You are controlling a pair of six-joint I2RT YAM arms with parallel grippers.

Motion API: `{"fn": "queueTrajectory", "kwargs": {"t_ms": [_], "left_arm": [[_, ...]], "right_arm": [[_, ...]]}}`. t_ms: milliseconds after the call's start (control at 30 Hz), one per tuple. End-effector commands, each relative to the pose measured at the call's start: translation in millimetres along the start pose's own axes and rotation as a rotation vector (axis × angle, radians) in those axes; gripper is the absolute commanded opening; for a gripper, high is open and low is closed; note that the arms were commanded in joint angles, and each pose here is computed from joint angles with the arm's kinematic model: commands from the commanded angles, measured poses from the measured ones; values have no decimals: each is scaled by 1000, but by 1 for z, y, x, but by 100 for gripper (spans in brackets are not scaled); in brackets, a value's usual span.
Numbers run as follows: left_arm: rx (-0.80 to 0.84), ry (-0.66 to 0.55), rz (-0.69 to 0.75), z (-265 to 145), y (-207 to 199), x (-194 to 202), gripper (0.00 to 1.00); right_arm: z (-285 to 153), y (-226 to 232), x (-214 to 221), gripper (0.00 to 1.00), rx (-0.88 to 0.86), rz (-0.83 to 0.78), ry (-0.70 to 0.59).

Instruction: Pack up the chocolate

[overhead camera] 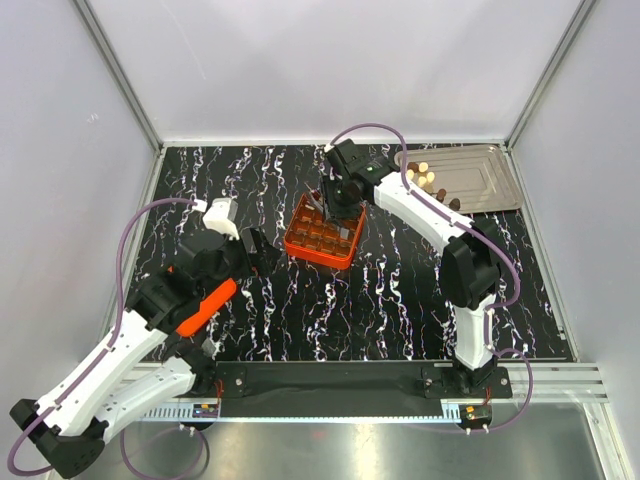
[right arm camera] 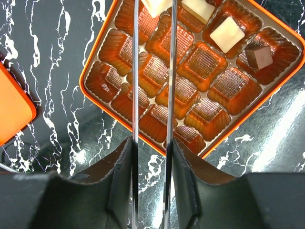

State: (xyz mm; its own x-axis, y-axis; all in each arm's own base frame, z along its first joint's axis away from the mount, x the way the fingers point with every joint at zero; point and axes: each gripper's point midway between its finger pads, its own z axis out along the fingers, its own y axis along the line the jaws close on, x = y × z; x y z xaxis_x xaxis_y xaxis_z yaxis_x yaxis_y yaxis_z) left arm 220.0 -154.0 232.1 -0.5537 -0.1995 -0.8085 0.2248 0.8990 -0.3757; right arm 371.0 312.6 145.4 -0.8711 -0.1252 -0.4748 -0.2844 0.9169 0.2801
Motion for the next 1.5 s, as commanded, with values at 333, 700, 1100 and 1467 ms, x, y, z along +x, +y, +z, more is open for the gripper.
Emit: {"fn": "queueTrajectory", "kwargs": {"t_ms": [333, 700, 1100, 1467], "left_arm": [[29, -56, -12, -1, -9, -17, 99], [25, -61, -11, -4, -8, -18, 99], [29, -56, -11, -6, -6, -13, 99], [39, -48, -11, -2, -9, -13, 99]], "right_arm": [[-24, 11, -49, 50, 30, -36, -160], [-65, -8, -68, 49, 150, -76, -223], [-132, -184, -41, 49, 482, 148, -217], [-120, -267, -10, 49, 530, 315, -161]]}}
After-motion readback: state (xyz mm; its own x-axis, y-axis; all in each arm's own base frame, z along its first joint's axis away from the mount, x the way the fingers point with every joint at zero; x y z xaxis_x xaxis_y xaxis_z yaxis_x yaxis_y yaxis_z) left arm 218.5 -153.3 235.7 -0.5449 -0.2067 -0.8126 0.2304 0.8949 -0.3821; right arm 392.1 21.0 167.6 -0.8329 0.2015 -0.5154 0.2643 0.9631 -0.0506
